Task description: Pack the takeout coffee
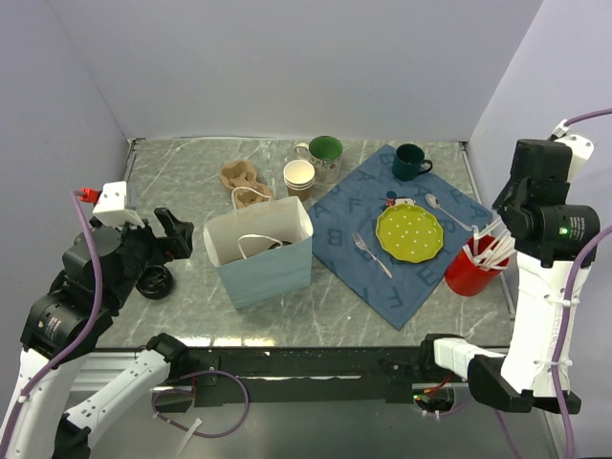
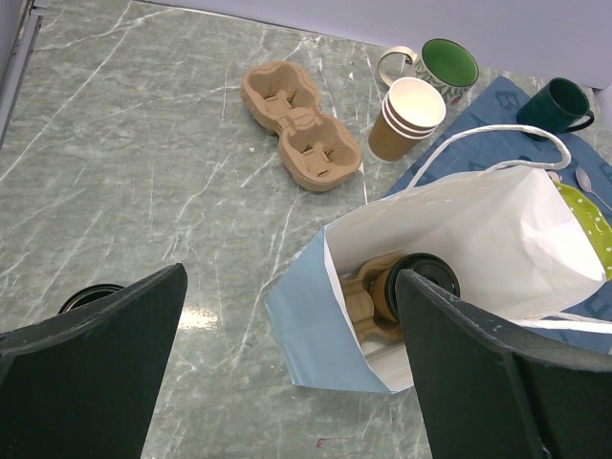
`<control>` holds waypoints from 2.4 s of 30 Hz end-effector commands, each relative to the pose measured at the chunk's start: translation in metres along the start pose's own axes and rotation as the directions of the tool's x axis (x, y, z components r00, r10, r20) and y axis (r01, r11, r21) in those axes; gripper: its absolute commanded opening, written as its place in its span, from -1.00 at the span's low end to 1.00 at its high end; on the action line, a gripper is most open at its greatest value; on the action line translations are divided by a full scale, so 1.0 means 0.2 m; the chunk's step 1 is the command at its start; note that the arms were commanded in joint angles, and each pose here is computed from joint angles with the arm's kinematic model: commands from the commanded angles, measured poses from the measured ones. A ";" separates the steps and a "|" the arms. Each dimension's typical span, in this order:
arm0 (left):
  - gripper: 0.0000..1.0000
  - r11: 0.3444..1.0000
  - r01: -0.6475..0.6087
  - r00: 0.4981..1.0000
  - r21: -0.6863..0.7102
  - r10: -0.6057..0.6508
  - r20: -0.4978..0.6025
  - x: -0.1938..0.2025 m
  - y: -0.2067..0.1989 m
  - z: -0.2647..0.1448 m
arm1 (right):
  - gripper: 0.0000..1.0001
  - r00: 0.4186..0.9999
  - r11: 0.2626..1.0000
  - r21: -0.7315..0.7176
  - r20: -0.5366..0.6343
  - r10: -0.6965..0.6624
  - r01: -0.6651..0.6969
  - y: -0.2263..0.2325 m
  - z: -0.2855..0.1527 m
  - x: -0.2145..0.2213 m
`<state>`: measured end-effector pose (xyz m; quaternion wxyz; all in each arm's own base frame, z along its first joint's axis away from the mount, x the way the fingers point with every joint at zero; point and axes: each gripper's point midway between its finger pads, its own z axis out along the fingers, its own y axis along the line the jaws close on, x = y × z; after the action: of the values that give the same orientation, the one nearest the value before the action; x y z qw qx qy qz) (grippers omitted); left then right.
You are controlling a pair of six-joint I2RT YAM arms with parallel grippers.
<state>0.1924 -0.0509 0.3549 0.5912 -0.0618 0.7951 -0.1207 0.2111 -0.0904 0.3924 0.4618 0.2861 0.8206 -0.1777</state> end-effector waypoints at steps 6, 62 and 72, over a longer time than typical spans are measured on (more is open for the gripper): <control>0.93 1.000 0.012 0.999 0.016 -0.013 0.044 -0.07 -0.02 -0.01 | -1.00 0.988 0.997 -0.075 0.150 0.022 -0.011 -0.05 -0.20 -0.21; 0.95 0.991 0.128 0.992 -0.026 -0.128 0.023 -0.19 -0.06 -0.03 | -1.00 0.974 -0.327 -0.929 0.210 -0.088 0.171 1.19 -1.75 0.15; 0.95 0.991 0.117 0.993 -0.065 -0.116 0.020 -0.16 0.00 -0.05 | -1.00 0.931 -0.372 -0.926 0.194 -0.310 0.069 1.32 -1.74 0.49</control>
<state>0.1942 -0.0490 0.3835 0.5790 -0.1139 0.7965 -0.1317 0.1148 0.3223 0.4934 0.4304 -0.3301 0.6755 0.4995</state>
